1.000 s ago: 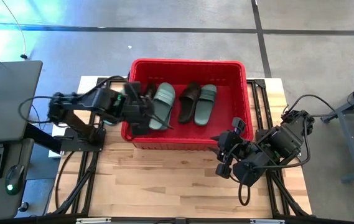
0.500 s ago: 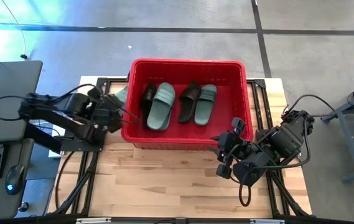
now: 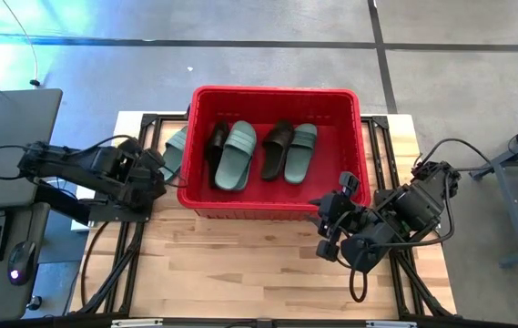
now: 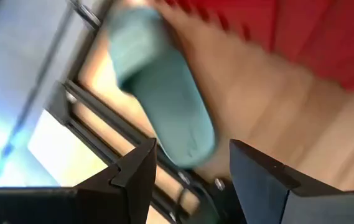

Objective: Pick and place slides into bin
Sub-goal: Put the green slide into the red bin

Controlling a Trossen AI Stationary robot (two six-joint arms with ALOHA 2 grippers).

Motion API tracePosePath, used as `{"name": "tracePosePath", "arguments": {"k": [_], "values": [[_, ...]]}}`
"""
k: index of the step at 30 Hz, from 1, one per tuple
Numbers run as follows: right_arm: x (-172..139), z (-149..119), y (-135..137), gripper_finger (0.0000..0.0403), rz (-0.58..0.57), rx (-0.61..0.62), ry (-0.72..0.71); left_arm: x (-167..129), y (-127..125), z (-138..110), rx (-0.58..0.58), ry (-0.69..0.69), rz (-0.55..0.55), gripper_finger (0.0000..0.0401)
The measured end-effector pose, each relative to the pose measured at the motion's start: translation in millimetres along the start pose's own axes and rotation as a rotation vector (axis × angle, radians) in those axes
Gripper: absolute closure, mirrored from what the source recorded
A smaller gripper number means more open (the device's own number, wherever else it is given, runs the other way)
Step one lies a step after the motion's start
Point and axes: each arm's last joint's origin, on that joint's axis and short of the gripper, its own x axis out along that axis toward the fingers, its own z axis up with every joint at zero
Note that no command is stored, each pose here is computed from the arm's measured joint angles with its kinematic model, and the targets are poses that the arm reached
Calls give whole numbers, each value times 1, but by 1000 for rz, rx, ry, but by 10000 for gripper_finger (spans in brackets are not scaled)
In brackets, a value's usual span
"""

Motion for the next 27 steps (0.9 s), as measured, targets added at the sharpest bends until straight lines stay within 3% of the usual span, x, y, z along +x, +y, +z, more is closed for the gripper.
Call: {"name": "tracePosePath", "arguments": {"k": [4, 9, 12, 14, 17, 22, 27], "values": [[0, 0, 0, 269, 0, 0, 0, 13, -7, -7, -28, 74, -22, 215], [0, 1, 0, 269, -11, 6, -15, 20, -17, -2, -25, 26, -57, 216], [0, 1, -1, 269, -29, 25, -32, 21, -16, 0, -25, -8, -7, 224], [0, 2, -1, 269, -36, 36, -39, 23, -12, 1, -73, -21, 37, 234], [0, 1, -1, 269, -33, 51, -36, 26, -5, 4, -157, 2, 11, 252], [0, 1, 0, 269, -30, 49, -33, 34, 2, 21, -97, -26, -70, 279], [0, 1, 0, 269, -25, 57, -29, 50, 21, 32, -27, 30, 18, 288]]}}
